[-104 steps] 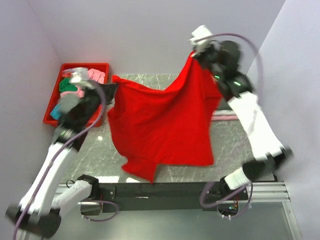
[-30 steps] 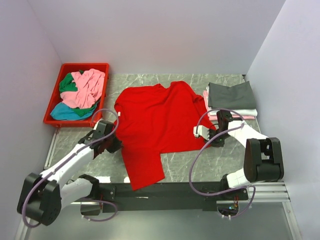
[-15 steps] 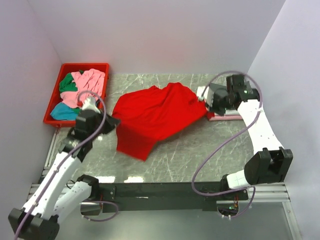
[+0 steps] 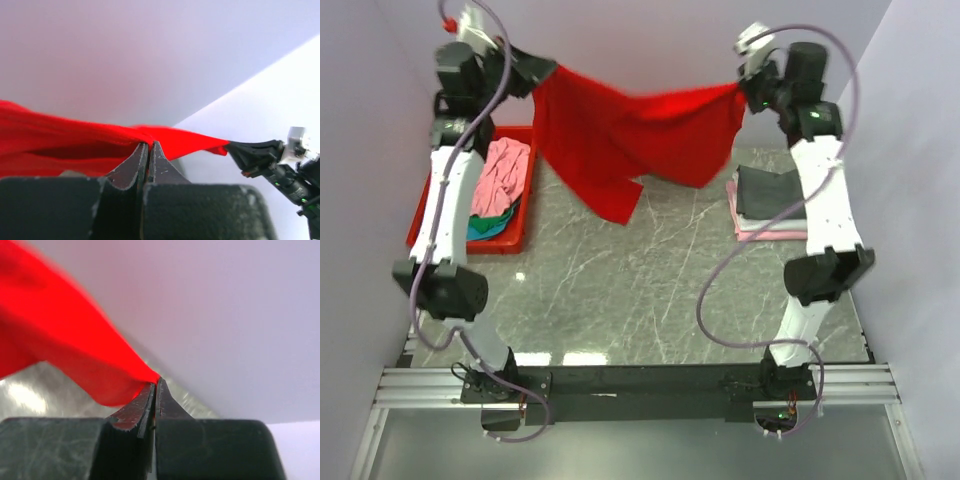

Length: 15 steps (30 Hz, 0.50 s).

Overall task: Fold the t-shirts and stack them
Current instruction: Flatten the tshirt out

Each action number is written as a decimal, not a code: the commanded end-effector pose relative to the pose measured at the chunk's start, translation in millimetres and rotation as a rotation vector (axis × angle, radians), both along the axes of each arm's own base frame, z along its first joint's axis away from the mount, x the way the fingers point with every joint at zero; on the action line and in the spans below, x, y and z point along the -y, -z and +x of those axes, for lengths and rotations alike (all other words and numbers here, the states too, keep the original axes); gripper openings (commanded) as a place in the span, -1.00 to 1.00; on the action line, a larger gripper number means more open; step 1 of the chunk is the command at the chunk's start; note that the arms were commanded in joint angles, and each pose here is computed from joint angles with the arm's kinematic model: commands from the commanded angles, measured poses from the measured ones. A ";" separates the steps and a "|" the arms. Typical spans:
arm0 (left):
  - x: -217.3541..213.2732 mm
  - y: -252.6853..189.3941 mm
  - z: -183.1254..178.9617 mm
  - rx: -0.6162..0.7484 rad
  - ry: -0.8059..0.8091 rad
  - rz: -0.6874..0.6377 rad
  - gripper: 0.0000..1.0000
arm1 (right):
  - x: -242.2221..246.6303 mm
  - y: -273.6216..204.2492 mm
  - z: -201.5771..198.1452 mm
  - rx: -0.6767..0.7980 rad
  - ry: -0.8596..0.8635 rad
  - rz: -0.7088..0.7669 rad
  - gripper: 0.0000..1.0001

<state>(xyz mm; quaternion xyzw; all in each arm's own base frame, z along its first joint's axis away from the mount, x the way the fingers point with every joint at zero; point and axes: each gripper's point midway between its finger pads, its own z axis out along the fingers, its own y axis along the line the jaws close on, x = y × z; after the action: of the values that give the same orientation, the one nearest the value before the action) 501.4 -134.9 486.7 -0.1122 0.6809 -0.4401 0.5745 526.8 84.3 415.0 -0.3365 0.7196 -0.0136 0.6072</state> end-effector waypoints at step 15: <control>-11.3 143.0 -242.8 -0.197 0.051 0.055 -0.99 | 28.3 81.0 -207.4 0.006 -0.091 -0.166 -1.00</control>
<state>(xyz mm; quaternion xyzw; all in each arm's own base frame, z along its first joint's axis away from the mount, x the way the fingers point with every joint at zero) 222.0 -116.9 495.4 -0.0399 0.5899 -0.4512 0.6684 307.1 62.6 440.1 -0.3696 0.6165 -0.0581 0.6928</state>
